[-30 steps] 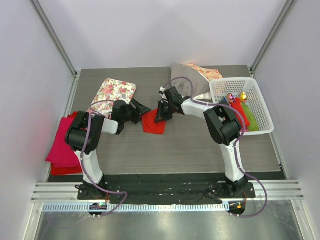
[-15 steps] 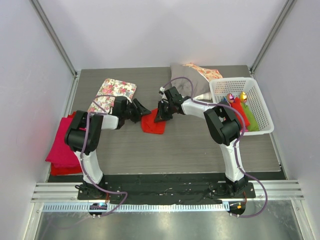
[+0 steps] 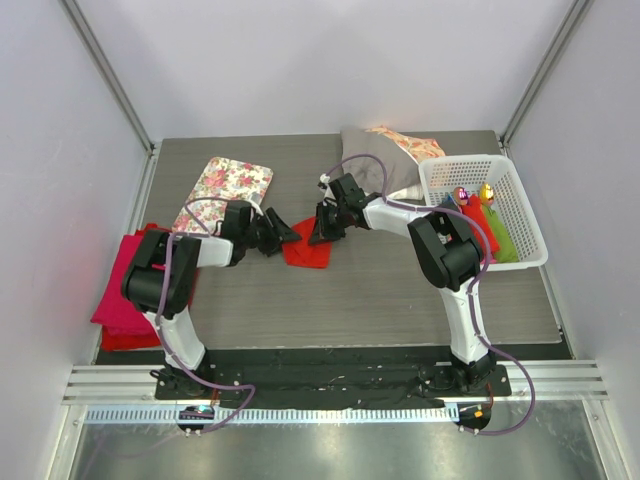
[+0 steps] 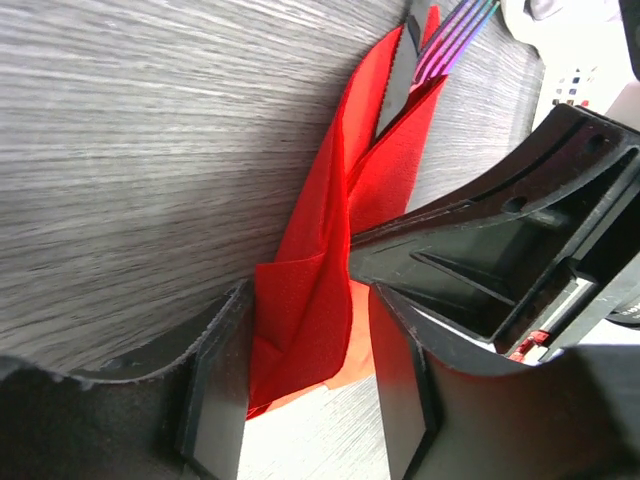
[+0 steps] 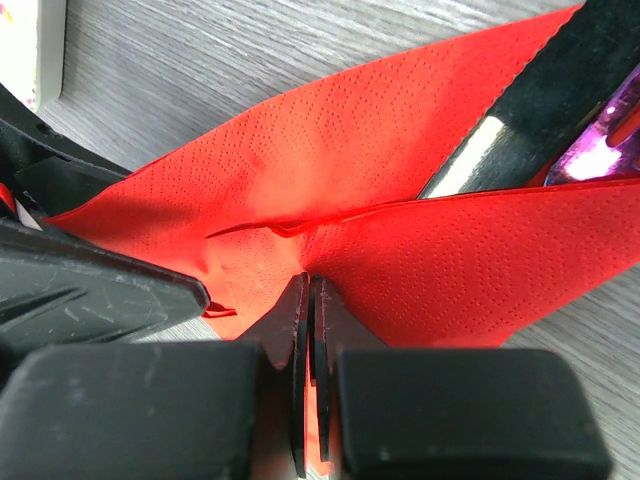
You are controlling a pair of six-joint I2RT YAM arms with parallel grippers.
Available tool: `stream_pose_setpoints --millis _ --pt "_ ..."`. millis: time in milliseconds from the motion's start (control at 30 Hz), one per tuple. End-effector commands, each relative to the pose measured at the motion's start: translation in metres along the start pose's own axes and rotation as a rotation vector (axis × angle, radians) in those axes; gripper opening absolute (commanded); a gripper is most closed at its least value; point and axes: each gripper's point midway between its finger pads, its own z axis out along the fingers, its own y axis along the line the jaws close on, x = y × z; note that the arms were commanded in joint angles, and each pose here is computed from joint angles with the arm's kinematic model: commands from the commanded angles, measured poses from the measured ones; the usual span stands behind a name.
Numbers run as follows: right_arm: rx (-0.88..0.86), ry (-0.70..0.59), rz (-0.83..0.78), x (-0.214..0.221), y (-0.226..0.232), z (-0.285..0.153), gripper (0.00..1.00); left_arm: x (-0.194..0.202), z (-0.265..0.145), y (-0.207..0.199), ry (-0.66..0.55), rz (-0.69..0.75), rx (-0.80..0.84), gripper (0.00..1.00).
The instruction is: Place the utensils on the paper napkin and roll it up
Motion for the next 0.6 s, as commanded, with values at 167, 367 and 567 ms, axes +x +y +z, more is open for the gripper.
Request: stream_pose_setpoints --millis 167,367,567 --pt "0.159 0.187 0.035 0.063 -0.046 0.001 0.01 -0.016 -0.012 0.013 -0.081 -0.025 -0.064 0.44" --pt "0.16 0.183 0.035 0.062 -0.045 0.001 0.01 -0.021 -0.018 0.003 -0.107 -0.008 -0.033 0.27" --pt "0.159 0.177 0.041 0.059 -0.044 0.001 0.01 -0.016 -0.015 -0.013 -0.074 -0.031 0.033 0.12"
